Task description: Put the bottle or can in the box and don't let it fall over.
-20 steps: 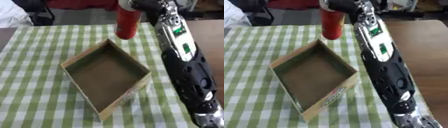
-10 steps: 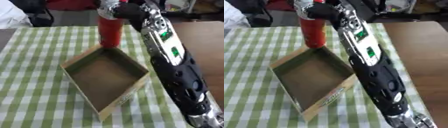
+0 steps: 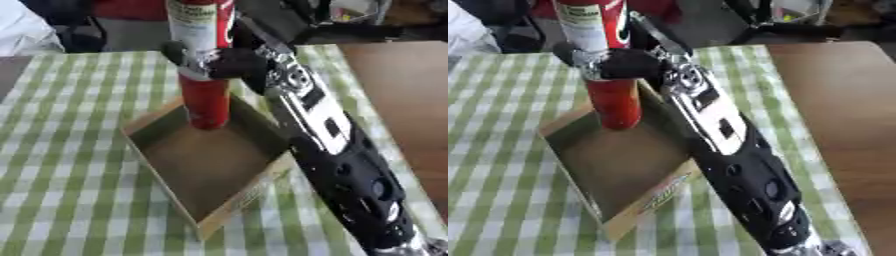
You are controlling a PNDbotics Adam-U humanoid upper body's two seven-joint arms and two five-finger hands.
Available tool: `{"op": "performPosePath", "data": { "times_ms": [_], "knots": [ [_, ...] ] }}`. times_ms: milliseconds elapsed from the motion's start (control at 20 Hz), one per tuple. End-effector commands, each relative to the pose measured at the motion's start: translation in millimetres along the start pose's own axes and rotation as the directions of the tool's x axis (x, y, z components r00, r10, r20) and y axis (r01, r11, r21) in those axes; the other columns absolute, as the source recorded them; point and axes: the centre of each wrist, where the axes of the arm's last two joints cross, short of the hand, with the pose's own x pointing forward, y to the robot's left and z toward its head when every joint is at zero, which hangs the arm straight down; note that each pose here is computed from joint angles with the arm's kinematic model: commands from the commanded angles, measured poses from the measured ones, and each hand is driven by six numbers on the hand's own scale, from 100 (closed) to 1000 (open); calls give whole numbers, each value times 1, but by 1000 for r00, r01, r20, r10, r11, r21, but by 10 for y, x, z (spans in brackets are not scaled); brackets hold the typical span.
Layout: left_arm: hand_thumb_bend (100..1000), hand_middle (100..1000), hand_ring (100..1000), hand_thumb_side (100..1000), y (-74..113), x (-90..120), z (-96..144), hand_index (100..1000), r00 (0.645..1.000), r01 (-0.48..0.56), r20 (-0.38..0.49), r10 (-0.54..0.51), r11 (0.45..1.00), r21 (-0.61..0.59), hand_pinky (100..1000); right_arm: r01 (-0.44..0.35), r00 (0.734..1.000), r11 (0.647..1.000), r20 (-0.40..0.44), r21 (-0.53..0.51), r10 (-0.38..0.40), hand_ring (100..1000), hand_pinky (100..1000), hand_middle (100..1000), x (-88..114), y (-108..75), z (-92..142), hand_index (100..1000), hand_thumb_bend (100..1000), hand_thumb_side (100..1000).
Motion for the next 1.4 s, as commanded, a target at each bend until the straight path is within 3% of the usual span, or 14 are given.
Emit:
{"op": "performPosePath", "data": {
  "times_ms": [50, 650, 850, 950, 1000, 1050, 1100, 1200, 1350, 1400],
  "knots": [
    [473, 754, 932, 727, 28, 92, -44, 772, 999, 22, 38, -21, 1000, -13, 836, -20, 1000, 999, -16, 29, 20, 414, 851, 467, -48, 17, -9, 361, 242, 100],
    [474, 754, 932, 726, 24, 91, -43, 772, 999, 21, 38, -20, 1000, -14, 836, -3, 996, 995, -91, 102, 12, 423, 853, 478, -395, 67, 54, 373, 243, 100],
    [475, 754, 933, 726, 25, 90, -42, 772, 999, 21, 37, -21, 1000, -14, 836, -2, 996, 991, -86, 136, 14, 517, 893, 565, -436, 59, 79, 457, 312, 100],
    [475, 755, 933, 726, 25, 90, -43, 772, 999, 22, 37, -21, 1000, -14, 836, -8, 997, 986, -78, 169, 21, 644, 930, 683, -434, 58, 87, 578, 393, 100],
    [476, 755, 933, 726, 26, 90, -43, 772, 999, 22, 37, -22, 1000, -14, 836, -14, 997, 982, -70, 191, 28, 770, 955, 796, -424, 55, 90, 689, 469, 100],
    [476, 755, 933, 726, 26, 91, -43, 772, 999, 22, 38, -22, 1000, -13, 836, -24, 997, 977, -60, 214, 38, 783, 958, 808, -413, 49, 94, 703, 478, 100],
    [476, 755, 933, 726, 27, 90, -43, 772, 999, 23, 37, -22, 1000, -13, 836, -38, 997, 971, -53, 235, 51, 890, 998, 887, -403, 41, 97, 796, 556, 100],
    [476, 755, 933, 726, 28, 90, -43, 772, 999, 23, 37, -23, 1000, -12, 836, -71, 995, 962, -43, 262, 85, 935, 1000, 921, -392, 18, 102, 832, 601, 100],
    [476, 755, 933, 726, 29, 90, -42, 772, 999, 23, 37, -23, 1000, -12, 836, -94, 993, 957, -37, 275, 109, 935, 1000, 921, -396, -1, 103, 832, 601, 100],
    [478, 755, 933, 726, 29, 90, -42, 772, 999, 23, 37, -23, 1000, -12, 836, -99, 993, 956, -35, 277, 113, 1000, 1000, 991, -395, -5, 102, 935, 816, 218]
  ]
}}
